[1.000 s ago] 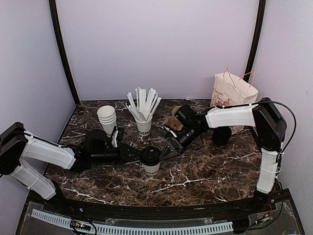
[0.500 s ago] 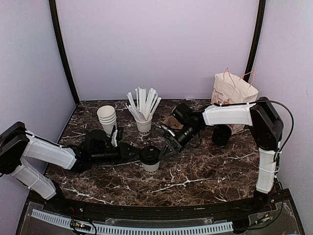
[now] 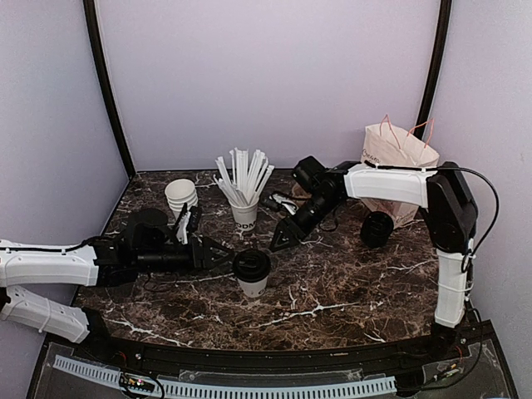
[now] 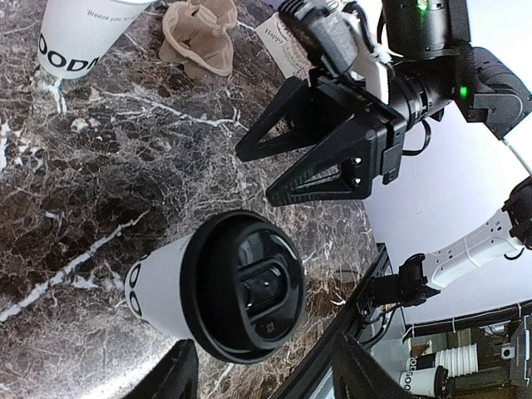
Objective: Pack the takeout coffee
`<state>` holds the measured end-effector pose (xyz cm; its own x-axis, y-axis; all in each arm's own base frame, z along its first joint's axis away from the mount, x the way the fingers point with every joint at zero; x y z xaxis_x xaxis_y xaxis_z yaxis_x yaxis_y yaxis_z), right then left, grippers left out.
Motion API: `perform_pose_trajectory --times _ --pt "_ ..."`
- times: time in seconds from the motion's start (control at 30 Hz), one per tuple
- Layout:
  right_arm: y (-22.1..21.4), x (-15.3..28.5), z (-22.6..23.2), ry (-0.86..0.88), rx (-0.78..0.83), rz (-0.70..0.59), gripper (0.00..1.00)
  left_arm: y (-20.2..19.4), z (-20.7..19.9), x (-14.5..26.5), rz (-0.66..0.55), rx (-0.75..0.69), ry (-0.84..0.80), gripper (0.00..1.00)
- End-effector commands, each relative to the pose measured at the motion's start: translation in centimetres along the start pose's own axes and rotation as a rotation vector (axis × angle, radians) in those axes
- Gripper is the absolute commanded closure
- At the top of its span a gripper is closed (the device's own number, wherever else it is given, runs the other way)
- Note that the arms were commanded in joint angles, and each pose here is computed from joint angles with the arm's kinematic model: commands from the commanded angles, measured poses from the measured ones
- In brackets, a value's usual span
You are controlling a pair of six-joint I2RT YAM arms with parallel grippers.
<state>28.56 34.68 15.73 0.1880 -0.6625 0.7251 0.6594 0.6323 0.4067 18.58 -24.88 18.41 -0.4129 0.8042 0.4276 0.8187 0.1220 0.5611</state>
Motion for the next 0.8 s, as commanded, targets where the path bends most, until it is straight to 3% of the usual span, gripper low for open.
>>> perform_pose_trajectory --times 0.0,0.3,0.77 --pt "0.1 0.3 0.1 -0.009 0.008 0.012 0.44 0.4 0.1 0.9 -0.008 -0.028 0.066 0.42" --pt "-0.9 1.4 1.6 0.045 0.012 -0.015 0.44 -0.7 0.9 -0.6 0.038 -0.015 0.044 0.40" --pt "-0.4 -0.2 1.5 0.161 -0.062 0.012 0.45 0.4 0.2 -3.4 0.037 -0.010 -0.004 0.37"
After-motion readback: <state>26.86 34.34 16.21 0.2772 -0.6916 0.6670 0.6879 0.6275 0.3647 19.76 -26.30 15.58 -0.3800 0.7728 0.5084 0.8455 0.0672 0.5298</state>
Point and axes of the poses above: each gripper's point midway between its finger pads, its own x axis back along the fingers, its own z axis along the line the jaws close on, y = z × x, the point moved 6 cm from there along x, back along the fingers, and after that the axes turned 6 degrees about -x, right-handed, at the moved point
